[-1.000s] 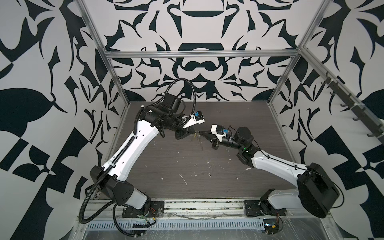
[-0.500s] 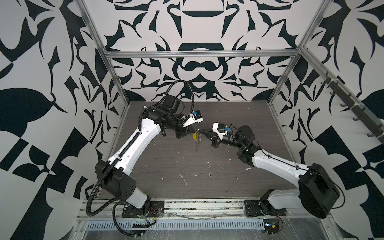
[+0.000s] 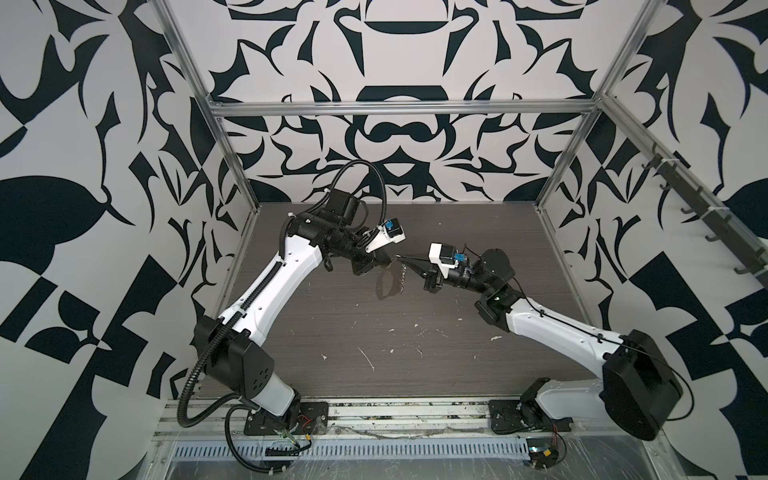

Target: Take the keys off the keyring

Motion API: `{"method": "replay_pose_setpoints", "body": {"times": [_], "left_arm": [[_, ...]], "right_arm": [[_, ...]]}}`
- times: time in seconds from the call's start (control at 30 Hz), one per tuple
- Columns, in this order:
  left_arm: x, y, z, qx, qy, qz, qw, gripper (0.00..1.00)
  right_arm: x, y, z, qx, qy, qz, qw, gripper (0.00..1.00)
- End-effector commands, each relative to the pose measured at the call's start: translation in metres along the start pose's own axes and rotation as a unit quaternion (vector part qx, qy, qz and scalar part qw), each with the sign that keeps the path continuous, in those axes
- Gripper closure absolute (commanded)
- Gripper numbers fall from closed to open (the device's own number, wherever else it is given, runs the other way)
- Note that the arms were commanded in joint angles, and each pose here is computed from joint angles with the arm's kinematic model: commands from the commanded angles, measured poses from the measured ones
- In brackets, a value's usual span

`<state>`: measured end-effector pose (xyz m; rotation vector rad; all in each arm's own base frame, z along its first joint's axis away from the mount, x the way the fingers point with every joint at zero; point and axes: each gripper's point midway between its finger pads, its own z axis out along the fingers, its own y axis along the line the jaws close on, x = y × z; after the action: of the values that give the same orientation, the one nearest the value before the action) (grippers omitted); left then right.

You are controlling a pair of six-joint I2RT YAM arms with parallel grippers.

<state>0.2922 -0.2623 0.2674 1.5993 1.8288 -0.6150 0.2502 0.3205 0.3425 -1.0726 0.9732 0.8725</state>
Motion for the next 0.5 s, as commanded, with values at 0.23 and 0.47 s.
{"method": "replay_pose_setpoints", "body": {"times": [0.23,0.47], "left_arm": [[0.02,0.045,-0.003,-0.105,0.036,-0.02,0.994,1.0],[0.031,0.066,-0.003,-0.16,0.049,-0.07,0.983,1.0]], "right_arm": [[-0.002,-0.025,-0.017,0.05,0.004,-0.038,0.998,1.0],[0.028,-0.041,-0.04,0.112,0.068,-0.056,0.99,1.0]]}}
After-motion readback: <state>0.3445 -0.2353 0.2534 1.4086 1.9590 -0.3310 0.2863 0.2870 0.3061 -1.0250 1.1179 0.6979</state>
